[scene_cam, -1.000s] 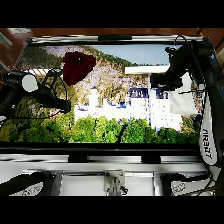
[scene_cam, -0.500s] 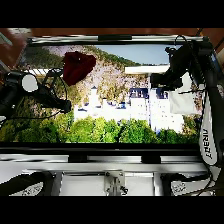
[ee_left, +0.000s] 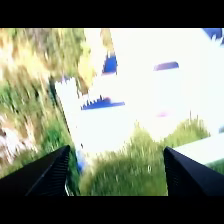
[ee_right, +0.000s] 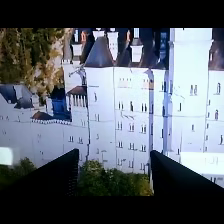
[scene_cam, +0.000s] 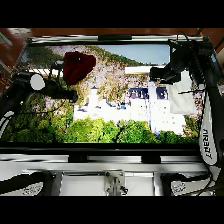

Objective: Fold the shirts.

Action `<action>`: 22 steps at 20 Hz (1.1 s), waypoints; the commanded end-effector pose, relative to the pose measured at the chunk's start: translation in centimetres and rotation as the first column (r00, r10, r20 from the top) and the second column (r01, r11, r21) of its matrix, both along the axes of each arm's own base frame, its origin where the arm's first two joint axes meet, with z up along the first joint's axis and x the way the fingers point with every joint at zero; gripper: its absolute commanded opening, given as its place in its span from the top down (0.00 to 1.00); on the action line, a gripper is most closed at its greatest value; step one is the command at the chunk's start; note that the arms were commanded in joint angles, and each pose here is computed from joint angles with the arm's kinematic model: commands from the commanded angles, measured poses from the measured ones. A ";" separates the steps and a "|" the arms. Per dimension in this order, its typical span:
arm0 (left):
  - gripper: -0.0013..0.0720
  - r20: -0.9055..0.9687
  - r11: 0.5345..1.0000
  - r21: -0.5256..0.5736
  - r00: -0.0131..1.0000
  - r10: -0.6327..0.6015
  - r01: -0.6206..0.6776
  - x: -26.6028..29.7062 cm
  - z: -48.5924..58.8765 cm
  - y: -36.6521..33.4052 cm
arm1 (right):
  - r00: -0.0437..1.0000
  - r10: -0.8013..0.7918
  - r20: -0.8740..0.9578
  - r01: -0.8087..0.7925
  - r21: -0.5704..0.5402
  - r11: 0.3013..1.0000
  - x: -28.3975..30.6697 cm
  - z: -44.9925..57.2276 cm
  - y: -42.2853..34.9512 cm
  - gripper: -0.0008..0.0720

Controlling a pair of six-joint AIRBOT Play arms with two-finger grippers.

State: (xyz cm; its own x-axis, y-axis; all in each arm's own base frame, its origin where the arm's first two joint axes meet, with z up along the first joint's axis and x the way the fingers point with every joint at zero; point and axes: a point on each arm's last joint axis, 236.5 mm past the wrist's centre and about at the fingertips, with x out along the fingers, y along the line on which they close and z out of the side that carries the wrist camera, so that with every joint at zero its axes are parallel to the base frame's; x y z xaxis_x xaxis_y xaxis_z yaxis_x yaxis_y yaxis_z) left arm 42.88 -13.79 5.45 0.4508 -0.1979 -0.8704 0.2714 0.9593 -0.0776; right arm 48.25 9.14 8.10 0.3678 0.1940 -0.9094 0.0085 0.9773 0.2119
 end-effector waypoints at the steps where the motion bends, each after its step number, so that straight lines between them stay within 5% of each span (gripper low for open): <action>1: 0.01 0.285 0.988 -0.084 0.947 0.152 -0.133 9.4 4.4 2.2 | 0.984 -0.030 0.174 0.025 0.029 0.999 3.7 2.0 0.3 0.22; 8: 0.01 0.182 0.976 -0.020 0.959 0.218 -0.218 18.6 -3.8 7.0 | 0.989 -0.023 0.147 0.016 0.048 0.999 3.2 1.8 0.8 0.22; 19: 0.03 0.158 0.976 -0.009 0.964 0.215 -0.216 20.9 -11.2 6.9 | 0.998 0.001 0.063 -0.007 0.107 0.994 1.3 1.2 2.3 0.22; 20: 0.11 0.170 0.975 -0.017 0.961 0.220 -0.220 21.1 -11.1 6.9 | 0.998 0.001 0.063 -0.008 0.107 0.994 1.3 1.2 2.4 0.22; 22: 0.12 0.160 0.972 -0.027 0.958 0.237 -0.235 21.1 -11.5 6.8 | 0.998 0.002 0.061 -0.008 0.106 0.994 1.3 1.2 2.3 0.22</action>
State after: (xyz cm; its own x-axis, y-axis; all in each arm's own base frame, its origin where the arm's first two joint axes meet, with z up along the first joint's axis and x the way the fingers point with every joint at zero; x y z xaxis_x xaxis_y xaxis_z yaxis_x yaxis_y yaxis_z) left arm 63.56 -6.96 -5.59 0.6086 -0.0751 -0.7899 0.0663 0.9968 -0.0438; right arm 49.76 11.35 9.36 0.4317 0.2853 -0.8557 -0.0122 0.9504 0.3108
